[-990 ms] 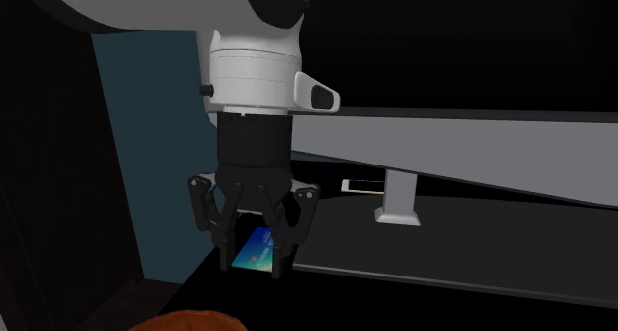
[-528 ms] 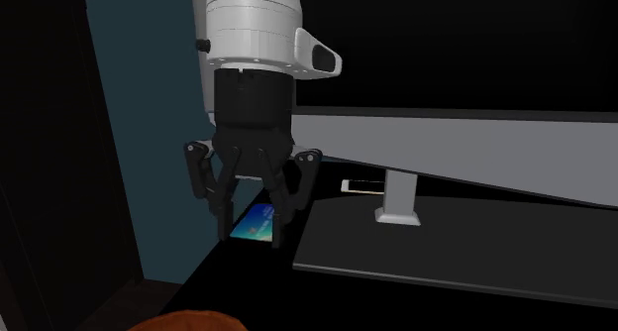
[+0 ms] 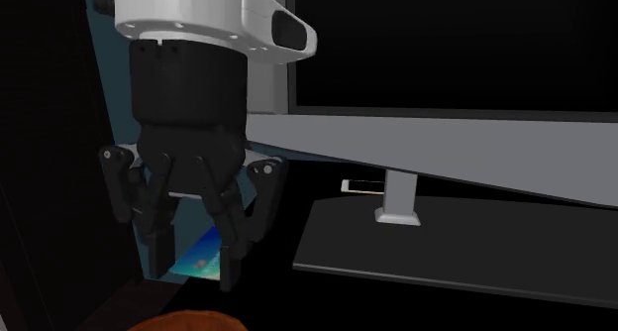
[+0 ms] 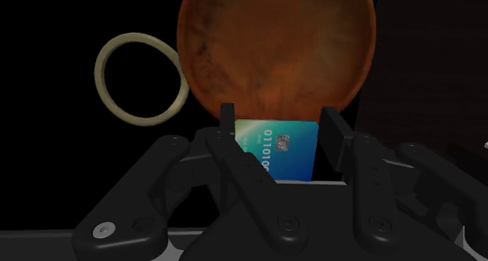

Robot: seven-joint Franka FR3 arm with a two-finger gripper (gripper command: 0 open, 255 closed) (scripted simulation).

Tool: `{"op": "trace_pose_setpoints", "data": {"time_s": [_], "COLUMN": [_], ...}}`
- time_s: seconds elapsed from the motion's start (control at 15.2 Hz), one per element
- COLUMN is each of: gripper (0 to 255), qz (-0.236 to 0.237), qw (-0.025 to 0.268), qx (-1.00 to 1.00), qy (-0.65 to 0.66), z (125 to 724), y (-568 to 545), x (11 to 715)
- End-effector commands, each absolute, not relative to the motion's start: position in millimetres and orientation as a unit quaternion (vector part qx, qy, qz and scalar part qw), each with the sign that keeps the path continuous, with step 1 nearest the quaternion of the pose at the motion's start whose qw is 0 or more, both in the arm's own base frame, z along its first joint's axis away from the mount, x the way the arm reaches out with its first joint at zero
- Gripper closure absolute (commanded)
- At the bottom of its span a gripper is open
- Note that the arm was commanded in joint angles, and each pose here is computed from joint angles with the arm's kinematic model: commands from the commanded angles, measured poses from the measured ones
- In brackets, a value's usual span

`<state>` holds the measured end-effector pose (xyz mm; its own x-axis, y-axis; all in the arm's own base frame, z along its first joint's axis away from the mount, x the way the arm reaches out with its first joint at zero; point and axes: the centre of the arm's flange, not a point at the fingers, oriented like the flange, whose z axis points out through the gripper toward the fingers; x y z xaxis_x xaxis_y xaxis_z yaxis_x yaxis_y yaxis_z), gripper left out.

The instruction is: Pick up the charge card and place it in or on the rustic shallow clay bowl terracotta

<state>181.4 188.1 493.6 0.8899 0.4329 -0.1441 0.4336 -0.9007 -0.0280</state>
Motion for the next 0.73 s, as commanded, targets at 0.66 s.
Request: {"op": "trace_pose_setpoints", "data": {"time_s": [0.66], "gripper": [255], "qz": [-0.074], "qw": [0.002], "qx": [0.972], "qy": [0.223], "z": [467.9], "y": [167.5], "x": [102.3]}}
